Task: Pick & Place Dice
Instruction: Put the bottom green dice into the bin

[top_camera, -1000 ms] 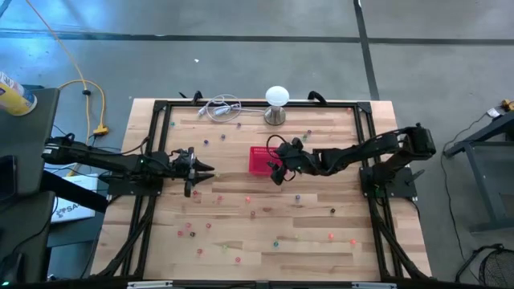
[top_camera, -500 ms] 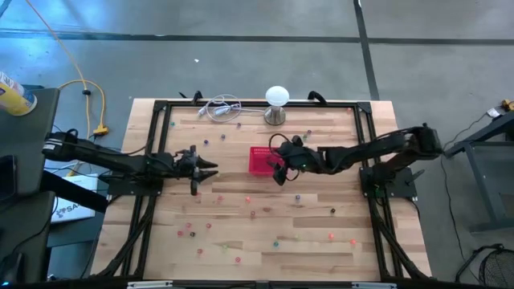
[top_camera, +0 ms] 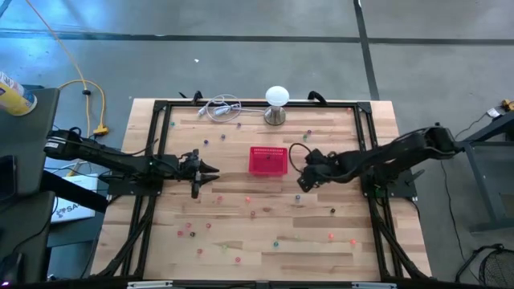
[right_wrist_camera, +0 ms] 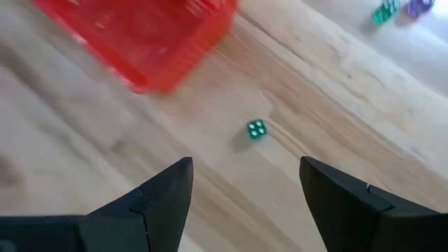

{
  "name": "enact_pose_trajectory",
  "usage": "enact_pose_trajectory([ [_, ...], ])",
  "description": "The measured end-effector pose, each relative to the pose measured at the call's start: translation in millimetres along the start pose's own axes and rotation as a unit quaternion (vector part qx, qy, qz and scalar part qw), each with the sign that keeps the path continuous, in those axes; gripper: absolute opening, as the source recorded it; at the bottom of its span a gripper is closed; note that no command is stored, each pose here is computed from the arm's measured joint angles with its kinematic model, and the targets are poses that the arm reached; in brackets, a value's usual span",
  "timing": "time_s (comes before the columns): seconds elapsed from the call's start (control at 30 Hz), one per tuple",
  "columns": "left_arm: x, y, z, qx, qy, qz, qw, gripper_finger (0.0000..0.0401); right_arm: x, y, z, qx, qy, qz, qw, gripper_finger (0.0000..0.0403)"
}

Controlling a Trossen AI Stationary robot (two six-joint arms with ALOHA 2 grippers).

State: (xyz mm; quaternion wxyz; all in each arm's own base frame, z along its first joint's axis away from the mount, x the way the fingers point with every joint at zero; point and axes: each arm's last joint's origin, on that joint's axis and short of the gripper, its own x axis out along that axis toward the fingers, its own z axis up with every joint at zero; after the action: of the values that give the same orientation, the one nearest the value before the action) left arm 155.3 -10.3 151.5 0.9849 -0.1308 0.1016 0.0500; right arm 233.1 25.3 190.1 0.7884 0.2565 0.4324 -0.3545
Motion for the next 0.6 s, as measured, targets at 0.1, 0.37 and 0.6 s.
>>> enact_pose_trajectory([
  [0.1, -0.1, -0.2, 0.8, -0.001, -0.004, -0.001, 1.000, 0.0113, 16.2, -1.3, -6.4, -0.001, -0.010, 0.003, 1.000, 0.0254],
  [0.37, -0.2, -1.4, 4.2, -0.004, -0.020, -0.010, 1.000, 0.0113, 46.9, -17.7, -1.8, -0.012, -0.001, 0.001, 1.000, 0.0254],
  [0.6, -0.2, -1.4, 4.2, -0.004, -0.020, -0.010, 1.000, 0.0113, 58.5, -27.8, 0.4, 0.004, 0.000, 0.026, 1.000, 0.0254],
])
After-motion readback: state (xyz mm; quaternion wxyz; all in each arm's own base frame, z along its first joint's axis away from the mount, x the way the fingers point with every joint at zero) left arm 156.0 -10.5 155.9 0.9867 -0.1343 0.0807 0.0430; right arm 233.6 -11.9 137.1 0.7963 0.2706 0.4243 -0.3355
